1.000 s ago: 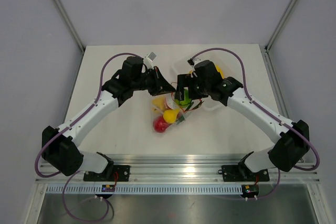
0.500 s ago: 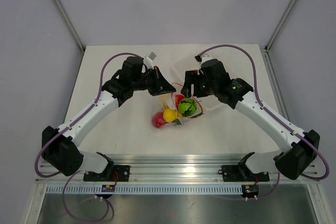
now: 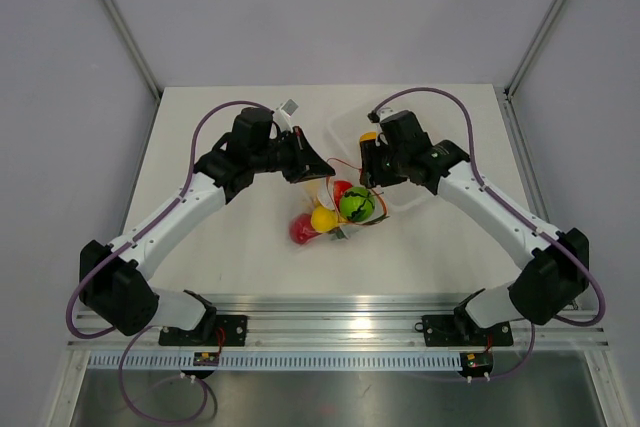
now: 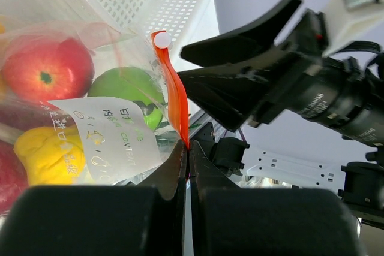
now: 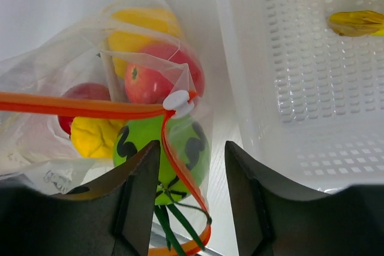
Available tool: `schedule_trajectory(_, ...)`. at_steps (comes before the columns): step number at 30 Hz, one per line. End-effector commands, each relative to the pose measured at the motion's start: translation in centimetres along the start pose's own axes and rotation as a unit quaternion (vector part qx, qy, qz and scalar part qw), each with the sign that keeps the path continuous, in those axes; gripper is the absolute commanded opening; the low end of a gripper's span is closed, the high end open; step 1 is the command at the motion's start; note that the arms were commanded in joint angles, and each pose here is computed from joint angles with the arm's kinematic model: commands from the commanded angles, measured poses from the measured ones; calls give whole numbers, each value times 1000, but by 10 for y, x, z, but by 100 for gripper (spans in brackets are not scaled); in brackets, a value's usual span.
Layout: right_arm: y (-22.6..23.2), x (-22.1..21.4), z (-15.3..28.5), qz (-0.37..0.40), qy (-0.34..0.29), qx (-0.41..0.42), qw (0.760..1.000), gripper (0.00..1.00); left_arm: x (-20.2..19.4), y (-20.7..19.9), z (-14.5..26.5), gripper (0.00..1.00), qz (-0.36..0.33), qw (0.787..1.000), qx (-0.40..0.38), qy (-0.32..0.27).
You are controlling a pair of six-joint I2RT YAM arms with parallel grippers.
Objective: Place the food in the zip-top bag and seal the zipper
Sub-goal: Adjust the zipper food storage bag at the center of the board.
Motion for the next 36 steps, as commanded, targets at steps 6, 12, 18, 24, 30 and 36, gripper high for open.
schedule_trajectory(6, 11, 4, -18, 29, 24, 32, 999, 25, 16, -24, 12, 0, -49, 997, -44, -30)
schedule_trajectory(12, 23, 15, 6, -25, -2, 65, 998, 0, 37, -11, 13, 0, -94, 995, -16, -19)
schedule_trajectory(18, 49, 24, 28, -157, -13, 122, 980, 0, 68, 25, -3, 3, -143, 986, 82, 16)
schedule_trajectory(24, 48, 28, 22, -229, -21, 97, 968, 0, 83, 23, 20, 48, -204, 968, 144, 7)
schedule_trajectory(30, 53, 33, 14, -247, -16, 103, 963, 0, 64, -9, 66, 58, -288, 936, 198, -42)
schedule_trajectory(36, 62, 36, 15, -262, -10, 124, 957, 0, 10, -67, 51, 51, -386, 911, 146, -13)
Point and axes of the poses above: each gripper's point midway between its finger pads, its own z axis back along the fingers, its own y axis along the line the jaws close on, x = y × z, the point moved 5 cm from there along z, back along the fingers, and after that the axes turned 14 degrees about -z, right-handed, at the moved point
